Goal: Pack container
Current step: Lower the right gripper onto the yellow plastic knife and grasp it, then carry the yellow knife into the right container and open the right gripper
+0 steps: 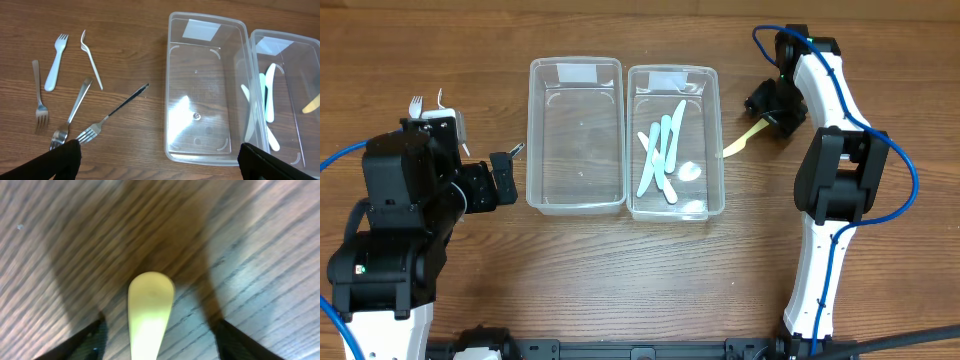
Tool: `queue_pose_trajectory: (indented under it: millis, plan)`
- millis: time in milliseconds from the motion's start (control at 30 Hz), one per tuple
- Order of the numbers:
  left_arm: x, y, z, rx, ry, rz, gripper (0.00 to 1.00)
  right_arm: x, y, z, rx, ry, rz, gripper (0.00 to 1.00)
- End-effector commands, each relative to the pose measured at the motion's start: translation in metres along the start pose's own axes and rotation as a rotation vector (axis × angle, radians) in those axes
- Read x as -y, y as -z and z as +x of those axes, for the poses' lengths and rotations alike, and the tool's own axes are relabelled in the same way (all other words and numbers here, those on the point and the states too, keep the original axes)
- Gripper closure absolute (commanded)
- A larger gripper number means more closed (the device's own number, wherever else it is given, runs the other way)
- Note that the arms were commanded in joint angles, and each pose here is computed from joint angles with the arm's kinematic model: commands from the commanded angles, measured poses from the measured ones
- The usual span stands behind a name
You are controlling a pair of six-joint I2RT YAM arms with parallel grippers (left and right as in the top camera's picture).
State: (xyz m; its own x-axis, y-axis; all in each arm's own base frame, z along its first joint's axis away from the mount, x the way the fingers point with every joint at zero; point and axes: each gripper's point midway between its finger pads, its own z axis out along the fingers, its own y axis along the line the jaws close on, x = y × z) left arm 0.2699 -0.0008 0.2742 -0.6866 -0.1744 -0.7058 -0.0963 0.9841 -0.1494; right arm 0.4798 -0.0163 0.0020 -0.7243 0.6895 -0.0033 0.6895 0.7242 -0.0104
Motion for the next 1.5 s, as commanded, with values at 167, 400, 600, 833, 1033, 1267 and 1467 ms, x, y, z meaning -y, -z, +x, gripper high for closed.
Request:
queue_pose_trajectory:
  millis: [167, 400, 600, 833, 1033, 1267, 1467]
  plan:
    - [0.002, 0.005, -0.008, 0.023, -0.015, 0.011, 0.00, 0.003, -0.026, 0.007, -0.047, -0.004, 0.030, 0.65]
    - [0.002, 0.005, -0.009, 0.028, -0.016, 0.012, 0.00, 0.003, -0.026, 0.007, -0.047, -0.004, 0.029, 0.74]
    - [0.002, 0.005, -0.009, 0.027, -0.016, 0.012, 0.00, 0.003, -0.026, 0.007, -0.046, -0.003, 0.029, 0.79]
    - [0.002, 0.005, -0.009, 0.027, -0.016, 0.012, 0.00, 0.003, -0.026, 0.006, -0.043, 0.001, 0.033, 0.94]
    - [0.002, 0.005, -0.008, 0.026, -0.016, 0.011, 0.00, 0.002, -0.005, -0.002, 0.012, 0.017, 0.022, 0.96]
    - [0.002, 0.005, -0.008, 0.026, -0.016, 0.011, 0.00, -0.011, 0.121, -0.010, 0.214, 0.119, -0.143, 0.96]
    - [0.002, 0.005, -0.008, 0.025, -0.016, 0.012, 0.00, -0.027, 0.229, 0.035, 0.385, 0.339, -0.271, 0.96]
